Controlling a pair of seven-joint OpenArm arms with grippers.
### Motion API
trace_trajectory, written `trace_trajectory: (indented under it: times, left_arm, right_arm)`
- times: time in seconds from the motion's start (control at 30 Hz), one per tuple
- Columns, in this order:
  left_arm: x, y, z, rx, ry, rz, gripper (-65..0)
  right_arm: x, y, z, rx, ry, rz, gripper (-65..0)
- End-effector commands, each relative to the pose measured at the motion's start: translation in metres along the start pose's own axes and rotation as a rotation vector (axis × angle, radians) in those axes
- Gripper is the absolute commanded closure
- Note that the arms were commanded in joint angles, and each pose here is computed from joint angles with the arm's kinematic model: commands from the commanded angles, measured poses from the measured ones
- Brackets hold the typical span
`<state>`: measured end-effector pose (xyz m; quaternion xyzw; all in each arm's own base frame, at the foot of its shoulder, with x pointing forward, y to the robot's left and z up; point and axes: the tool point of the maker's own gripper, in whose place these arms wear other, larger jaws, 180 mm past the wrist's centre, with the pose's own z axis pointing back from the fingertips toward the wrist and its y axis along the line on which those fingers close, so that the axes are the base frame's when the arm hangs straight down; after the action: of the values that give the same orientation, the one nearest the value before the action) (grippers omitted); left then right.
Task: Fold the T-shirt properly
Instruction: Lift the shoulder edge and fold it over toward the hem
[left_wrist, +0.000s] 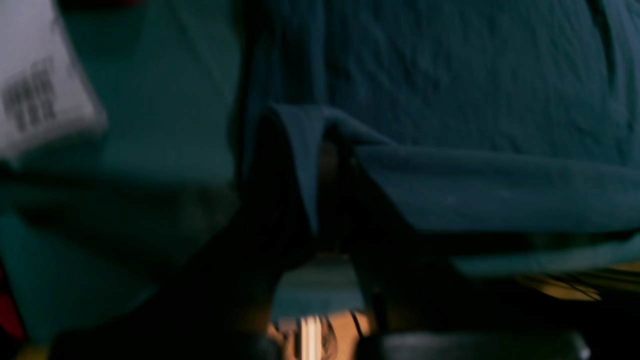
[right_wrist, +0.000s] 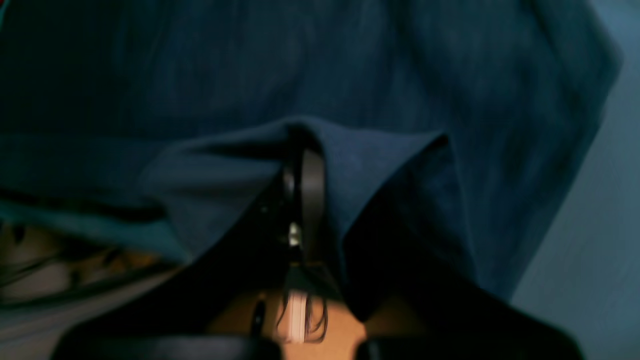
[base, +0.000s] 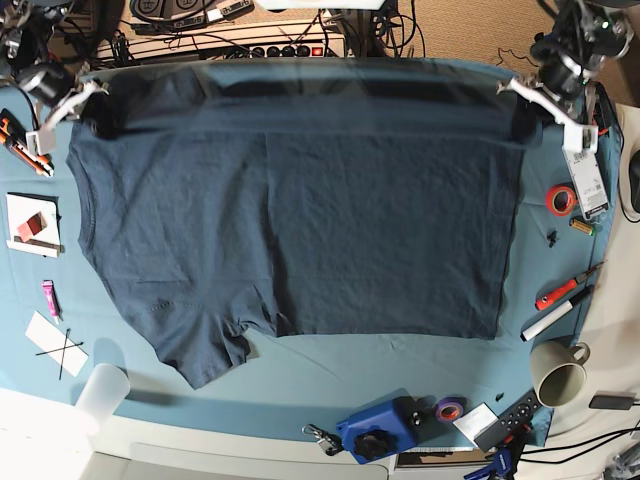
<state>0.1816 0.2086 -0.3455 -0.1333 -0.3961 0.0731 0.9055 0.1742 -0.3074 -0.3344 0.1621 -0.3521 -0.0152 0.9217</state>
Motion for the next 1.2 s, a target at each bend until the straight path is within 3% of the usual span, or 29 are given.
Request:
trace_trajectory:
  times: [0.0, 0.1, 0.23, 0.5, 0.67, 0.93, 1.17]
  left_arm:
    - [0.021, 0.004, 0.001, 0.022, -0.073, -0.015, 0.0]
    - [0.038, 0.004, -0.006, 0.02, -0.113, -0.04, 0.0]
    - [0.036, -0.002, -0.026, -0.008, -0.086, -0.059, 0.0]
    - [0.05, -0.005, -0.059, 0.013, -0.099, -0.125, 0.0]
    - [0.058, -0.004, -0.083, 0.013, -0.088, -0.127, 0.0]
    - [0.068, 0.004, -0.115, 0.002, -0.073, -0.059, 0.0]
    - [0.092, 0.001, -0.125, -0.011, -0.114, -0.053, 0.0]
  right_arm:
    - [0.018, -0.003, 0.002, -0.014, -0.047, 0.038, 0.0]
    - [0.032, -0.006, -0.007, -0.047, -0.074, 0.081, 0.0]
    - [0.043, -0.003, -0.027, -0.034, -0.073, 0.101, 0.0]
    - [0.071, -0.021, -0.061, -0.05, -0.133, 0.059, 0.0]
    - [0.096, -0.025, -0.075, -0.03, -0.185, 0.023, 0.0]
    - [0.117, -0.026, -0.11, -0.046, -0.186, 0.061, 0.0]
    - [0.135, -0.034, -0.119, -0.057, -0.242, 0.021, 0.0]
